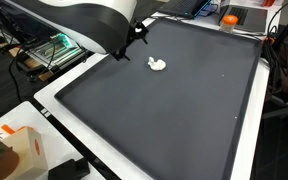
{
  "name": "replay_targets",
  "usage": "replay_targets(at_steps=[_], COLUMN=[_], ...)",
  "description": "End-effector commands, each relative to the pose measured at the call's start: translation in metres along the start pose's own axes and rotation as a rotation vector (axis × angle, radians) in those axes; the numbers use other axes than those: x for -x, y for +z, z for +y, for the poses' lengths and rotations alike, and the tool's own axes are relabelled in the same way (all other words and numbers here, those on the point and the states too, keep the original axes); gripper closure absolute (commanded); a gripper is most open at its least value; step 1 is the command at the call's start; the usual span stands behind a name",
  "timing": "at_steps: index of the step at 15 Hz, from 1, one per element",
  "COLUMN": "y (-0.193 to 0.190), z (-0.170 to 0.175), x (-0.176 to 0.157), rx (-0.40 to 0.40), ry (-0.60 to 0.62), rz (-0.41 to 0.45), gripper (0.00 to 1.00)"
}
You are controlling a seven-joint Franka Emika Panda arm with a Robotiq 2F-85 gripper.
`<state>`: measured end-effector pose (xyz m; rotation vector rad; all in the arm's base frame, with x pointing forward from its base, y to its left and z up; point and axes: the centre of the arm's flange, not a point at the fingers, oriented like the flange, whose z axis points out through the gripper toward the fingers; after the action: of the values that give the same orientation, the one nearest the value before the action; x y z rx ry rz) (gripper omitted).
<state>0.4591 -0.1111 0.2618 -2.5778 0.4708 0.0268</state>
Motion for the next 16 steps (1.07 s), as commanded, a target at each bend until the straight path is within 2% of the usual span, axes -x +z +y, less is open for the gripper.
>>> replay_targets(at_steps=[1, 6, 7, 11, 12, 13, 16], y=[0.000, 0.015, 0.016, 0.018, 0.020, 0.021, 0.027], z=[0.007, 0.003, -0.001, -0.001, -0.004, -0.007, -0.018], x=[0.037, 0.043, 0.026, 0.031, 0.036, 0.040, 0.055], rx=[0.006, -0.015, -0.021, -0.018, -0.039, -0.015, -0.030], ry=[-0.026, -0.015, -0.030, -0.034, -0.052, -0.060, -0.107], rz=[-0.014, 0.102, 0.052, 0.075, 0.106, 0.163, 0.277], gripper=[0.00, 0.00, 0.00, 0.00, 0.00, 0.00, 0.00])
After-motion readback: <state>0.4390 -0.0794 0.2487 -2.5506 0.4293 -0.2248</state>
